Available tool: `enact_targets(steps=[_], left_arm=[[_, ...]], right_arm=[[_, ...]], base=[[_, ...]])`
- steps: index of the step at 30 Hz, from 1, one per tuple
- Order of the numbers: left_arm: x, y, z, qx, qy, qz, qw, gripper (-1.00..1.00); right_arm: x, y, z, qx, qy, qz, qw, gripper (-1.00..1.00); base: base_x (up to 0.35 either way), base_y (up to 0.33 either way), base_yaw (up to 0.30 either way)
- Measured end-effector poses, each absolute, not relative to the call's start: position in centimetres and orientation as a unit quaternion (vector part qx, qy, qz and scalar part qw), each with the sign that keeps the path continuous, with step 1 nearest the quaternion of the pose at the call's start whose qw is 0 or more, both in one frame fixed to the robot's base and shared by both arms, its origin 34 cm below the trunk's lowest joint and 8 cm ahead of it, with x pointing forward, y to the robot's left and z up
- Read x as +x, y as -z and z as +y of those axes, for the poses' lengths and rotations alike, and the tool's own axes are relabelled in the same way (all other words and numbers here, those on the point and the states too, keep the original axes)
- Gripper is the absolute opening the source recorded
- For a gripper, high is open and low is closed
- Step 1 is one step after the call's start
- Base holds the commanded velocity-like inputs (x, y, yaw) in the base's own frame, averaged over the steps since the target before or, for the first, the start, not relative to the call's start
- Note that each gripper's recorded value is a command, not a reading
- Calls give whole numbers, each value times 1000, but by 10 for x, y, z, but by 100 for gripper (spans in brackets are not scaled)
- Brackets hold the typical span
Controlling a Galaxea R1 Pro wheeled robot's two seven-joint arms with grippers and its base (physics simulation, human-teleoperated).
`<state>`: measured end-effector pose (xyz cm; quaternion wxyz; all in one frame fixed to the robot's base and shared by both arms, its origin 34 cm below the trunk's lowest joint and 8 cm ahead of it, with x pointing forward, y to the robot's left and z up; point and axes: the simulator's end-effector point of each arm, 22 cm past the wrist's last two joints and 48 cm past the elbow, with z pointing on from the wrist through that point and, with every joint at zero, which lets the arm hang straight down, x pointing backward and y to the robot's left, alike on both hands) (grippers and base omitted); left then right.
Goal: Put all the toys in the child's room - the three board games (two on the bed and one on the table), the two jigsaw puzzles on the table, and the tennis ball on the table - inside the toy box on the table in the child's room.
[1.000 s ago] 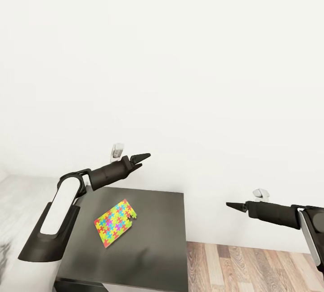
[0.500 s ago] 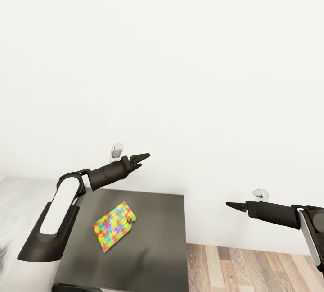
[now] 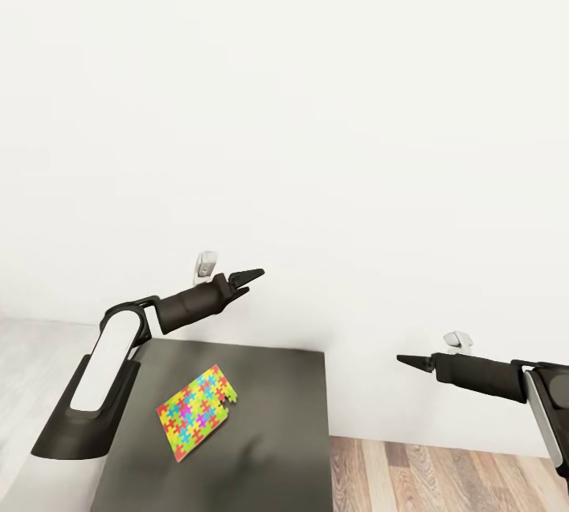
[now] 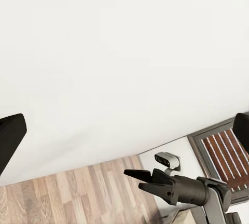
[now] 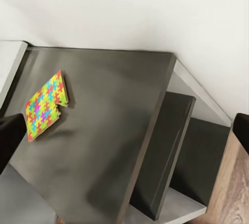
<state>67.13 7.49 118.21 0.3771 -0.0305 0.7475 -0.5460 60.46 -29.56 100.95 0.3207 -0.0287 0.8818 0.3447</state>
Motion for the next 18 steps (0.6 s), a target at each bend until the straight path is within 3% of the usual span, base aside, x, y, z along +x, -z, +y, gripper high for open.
enact_targets(steps=[18], left_arm=[[671, -1182, 74, -30, 546, 747, 377, 100]], right_arm=[[605, -1011, -296, -29, -344, 882, 321, 100]], base=[[7, 0, 0]])
